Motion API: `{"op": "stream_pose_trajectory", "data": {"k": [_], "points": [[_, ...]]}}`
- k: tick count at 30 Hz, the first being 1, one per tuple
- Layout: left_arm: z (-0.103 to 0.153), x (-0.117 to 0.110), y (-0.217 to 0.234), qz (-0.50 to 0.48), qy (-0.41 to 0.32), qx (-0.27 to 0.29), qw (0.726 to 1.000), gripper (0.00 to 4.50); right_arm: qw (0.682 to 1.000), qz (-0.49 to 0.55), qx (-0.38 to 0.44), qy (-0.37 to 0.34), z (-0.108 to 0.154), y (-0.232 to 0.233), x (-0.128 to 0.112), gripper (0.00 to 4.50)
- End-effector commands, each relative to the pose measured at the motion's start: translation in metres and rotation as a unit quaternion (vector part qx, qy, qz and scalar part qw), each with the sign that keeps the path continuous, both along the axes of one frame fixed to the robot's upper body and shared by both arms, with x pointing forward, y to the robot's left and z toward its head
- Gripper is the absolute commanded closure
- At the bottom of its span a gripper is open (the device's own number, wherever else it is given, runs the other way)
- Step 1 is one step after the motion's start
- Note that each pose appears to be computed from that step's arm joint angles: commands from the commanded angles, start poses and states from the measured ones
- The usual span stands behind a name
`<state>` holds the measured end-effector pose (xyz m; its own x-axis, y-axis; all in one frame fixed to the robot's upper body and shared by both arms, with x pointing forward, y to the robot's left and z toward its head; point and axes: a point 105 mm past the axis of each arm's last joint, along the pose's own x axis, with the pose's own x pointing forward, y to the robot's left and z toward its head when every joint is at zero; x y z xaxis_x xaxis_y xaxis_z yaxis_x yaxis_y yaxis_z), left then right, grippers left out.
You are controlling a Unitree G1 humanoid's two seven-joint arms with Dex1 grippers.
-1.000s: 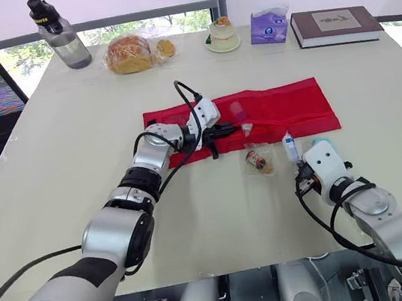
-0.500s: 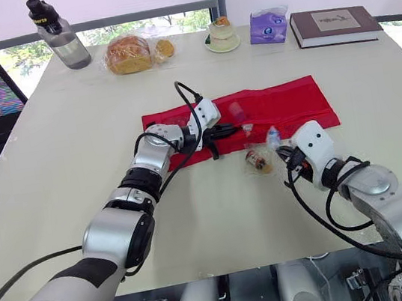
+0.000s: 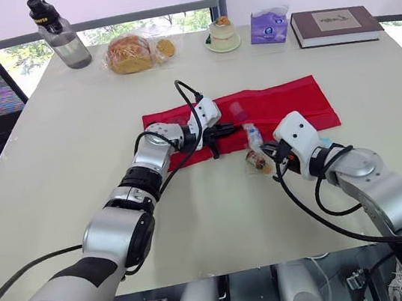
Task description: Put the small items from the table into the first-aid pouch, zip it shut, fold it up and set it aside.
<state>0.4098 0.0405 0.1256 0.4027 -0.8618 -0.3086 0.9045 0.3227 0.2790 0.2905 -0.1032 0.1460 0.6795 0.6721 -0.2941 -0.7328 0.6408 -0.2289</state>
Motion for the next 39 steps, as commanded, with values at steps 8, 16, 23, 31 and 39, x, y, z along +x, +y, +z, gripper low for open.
{"op": "stream_pose_trajectory", "data": {"k": [8,16,23,31,39], "points": [[0.021,0.001,-0.012,-0.018,-0.024,-0.016,0.999,4.5,0.997,-0.019,-0.055,-0.044,-0.017,-0.001,0.046,4.39],[0.019,-0.001,-0.016,-0.026,-0.021,-0.015,0.999,4.5,0.995,-0.042,-0.068,-0.067,-0.016,0.001,0.076,4.39],[0.018,-0.003,-0.021,-0.032,-0.019,-0.016,0.999,4.5,0.994,-0.034,-0.052,-0.092,-0.003,0.027,0.093,4.39],[0.019,-0.002,-0.021,-0.03,-0.019,-0.018,0.999,4.5,0.992,-0.035,-0.023,-0.118,0.008,0.051,0.106,4.39],[0.018,0.001,-0.013,-0.018,-0.016,-0.02,1.0,4.5,0.994,-0.017,-0.029,-0.103,0.001,0.041,0.095,1.71]]}}
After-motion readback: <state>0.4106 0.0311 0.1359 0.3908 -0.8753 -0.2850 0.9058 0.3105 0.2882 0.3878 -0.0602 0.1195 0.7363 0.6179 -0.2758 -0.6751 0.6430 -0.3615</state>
